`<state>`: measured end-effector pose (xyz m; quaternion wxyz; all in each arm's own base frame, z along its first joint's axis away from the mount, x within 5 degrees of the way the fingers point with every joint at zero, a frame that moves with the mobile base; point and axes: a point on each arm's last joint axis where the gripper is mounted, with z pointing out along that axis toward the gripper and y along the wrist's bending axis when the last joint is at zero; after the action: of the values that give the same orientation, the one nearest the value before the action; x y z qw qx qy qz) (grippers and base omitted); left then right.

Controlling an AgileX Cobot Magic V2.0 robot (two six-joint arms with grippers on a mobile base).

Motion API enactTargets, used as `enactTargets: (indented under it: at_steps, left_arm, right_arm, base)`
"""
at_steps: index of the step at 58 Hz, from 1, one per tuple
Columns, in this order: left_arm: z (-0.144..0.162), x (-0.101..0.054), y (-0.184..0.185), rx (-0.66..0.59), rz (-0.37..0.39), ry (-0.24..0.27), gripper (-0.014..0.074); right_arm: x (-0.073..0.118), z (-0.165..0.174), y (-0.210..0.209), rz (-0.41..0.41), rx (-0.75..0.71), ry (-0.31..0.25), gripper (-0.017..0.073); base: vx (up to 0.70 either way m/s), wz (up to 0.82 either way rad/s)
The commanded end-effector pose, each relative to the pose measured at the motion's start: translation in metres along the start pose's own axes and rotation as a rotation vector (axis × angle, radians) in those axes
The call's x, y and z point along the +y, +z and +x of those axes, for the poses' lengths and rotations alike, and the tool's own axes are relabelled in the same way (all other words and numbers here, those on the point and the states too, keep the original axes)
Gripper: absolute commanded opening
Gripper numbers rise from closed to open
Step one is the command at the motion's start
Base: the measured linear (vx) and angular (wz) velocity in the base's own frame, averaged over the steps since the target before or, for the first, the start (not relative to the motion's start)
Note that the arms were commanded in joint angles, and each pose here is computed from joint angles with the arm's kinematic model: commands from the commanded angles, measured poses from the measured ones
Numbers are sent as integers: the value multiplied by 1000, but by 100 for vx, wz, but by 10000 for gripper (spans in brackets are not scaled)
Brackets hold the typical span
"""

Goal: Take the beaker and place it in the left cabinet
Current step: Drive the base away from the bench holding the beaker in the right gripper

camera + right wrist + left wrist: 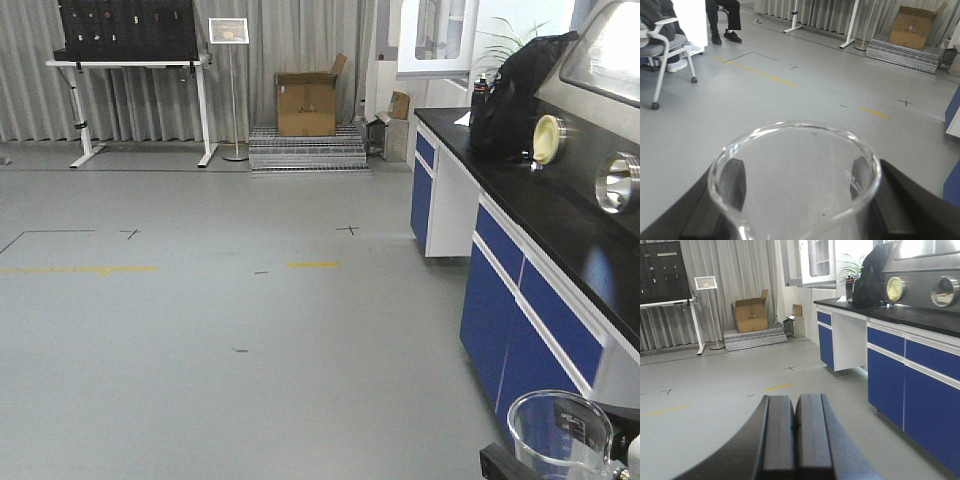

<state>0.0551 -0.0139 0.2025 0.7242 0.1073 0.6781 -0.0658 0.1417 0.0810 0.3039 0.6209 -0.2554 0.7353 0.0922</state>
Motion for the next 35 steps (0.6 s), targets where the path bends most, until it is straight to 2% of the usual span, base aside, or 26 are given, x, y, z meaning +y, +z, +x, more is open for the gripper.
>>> enactTargets:
  at_steps: [1,35]
  left_arm:
    - [-3,0,-1,-85,-3,-11,1]
    - [-3,0,-1,-85,-3,-11,1]
  right_arm:
    - [-1,-13,-2,-10,-48,-17,-4]
    - [-1,-12,-2,-9,-47,-17,-4]
  base:
    - [65,-3]
    - [69,7]
